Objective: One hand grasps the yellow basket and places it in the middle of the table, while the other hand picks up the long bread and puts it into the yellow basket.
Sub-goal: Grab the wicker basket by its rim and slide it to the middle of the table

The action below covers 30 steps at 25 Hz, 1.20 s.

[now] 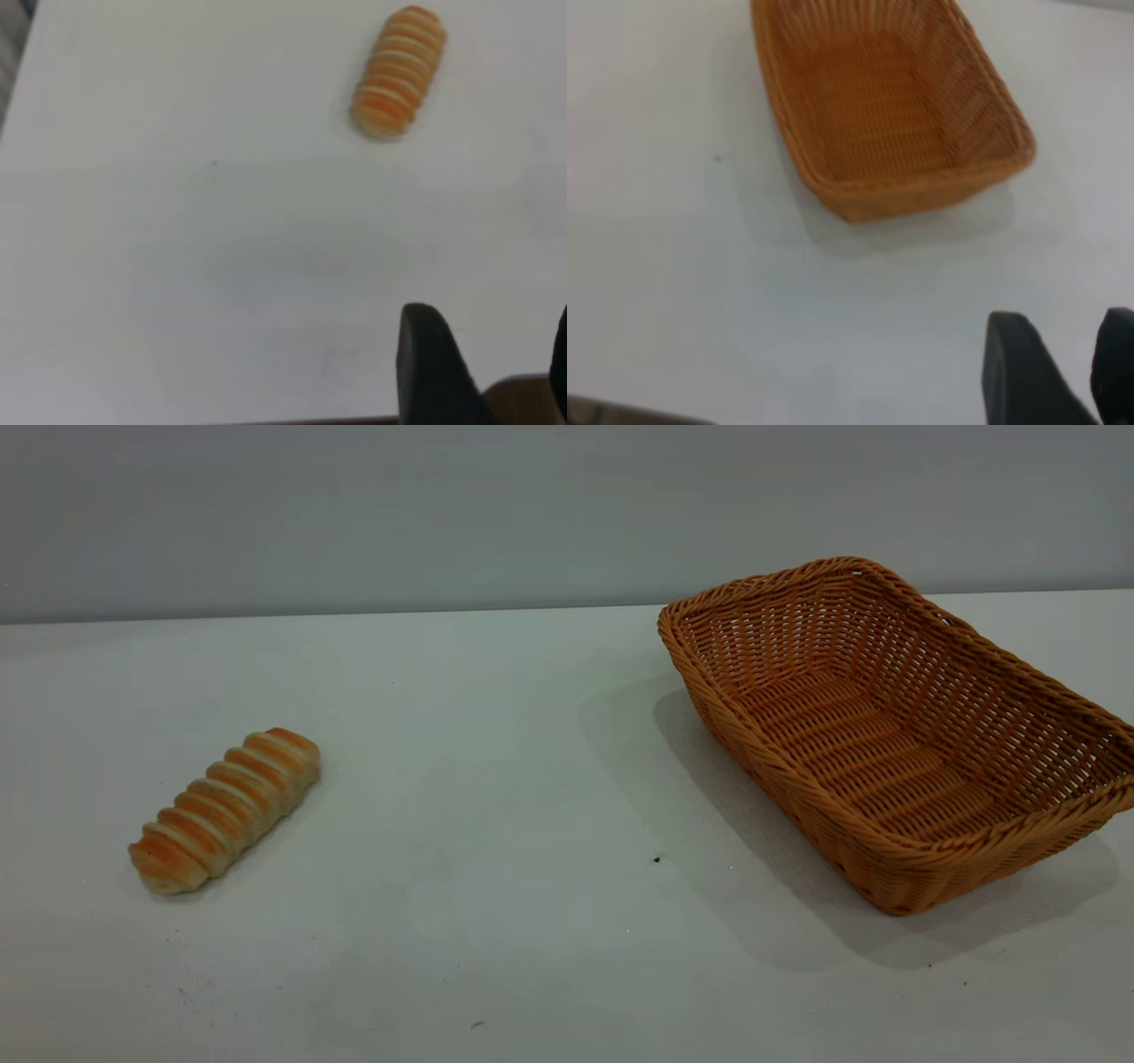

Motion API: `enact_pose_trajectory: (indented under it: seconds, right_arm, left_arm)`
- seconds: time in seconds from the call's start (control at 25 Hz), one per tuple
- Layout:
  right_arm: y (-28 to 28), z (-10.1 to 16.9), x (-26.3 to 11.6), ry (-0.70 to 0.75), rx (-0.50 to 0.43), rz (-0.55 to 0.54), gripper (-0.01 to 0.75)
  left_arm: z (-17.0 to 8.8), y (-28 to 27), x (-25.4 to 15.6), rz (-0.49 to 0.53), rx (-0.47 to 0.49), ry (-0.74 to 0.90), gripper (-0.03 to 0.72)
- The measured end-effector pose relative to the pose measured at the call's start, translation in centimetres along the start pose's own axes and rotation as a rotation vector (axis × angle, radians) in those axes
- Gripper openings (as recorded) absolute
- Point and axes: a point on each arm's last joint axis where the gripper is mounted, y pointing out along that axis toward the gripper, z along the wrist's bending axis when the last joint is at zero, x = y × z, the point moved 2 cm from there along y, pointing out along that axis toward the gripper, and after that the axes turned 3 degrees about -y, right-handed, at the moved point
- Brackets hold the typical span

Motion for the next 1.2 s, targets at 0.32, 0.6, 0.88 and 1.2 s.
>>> enact_pose_trajectory:
  seconds: [0.32,0.6,0.88,1.2]
  right_arm:
    - [0.6,0.2,1.0,0.085,0.069,-0.012,0.241]
    - [2.9,-0.6,4.1,0.248,0.147,-0.057,0.326]
    - [8.1,-2.4,7.3,0.502,0.237,-0.031,0.387]
    - [16.3,-4.8,6.0,0.637,0.254,0.201,0.391]
  left_arm:
    - [-0.4,0.4,1.9,0.077,-0.103,0.164,0.383]
    - [-1.1,1.4,6.8,0.081,-0.132,0.198,0.383]
    - [-2.8,5.9,11.9,0.084,-0.212,0.194,0.383]
    - [-4.2,12.3,16.8,0.150,-0.269,0.388,0.383]
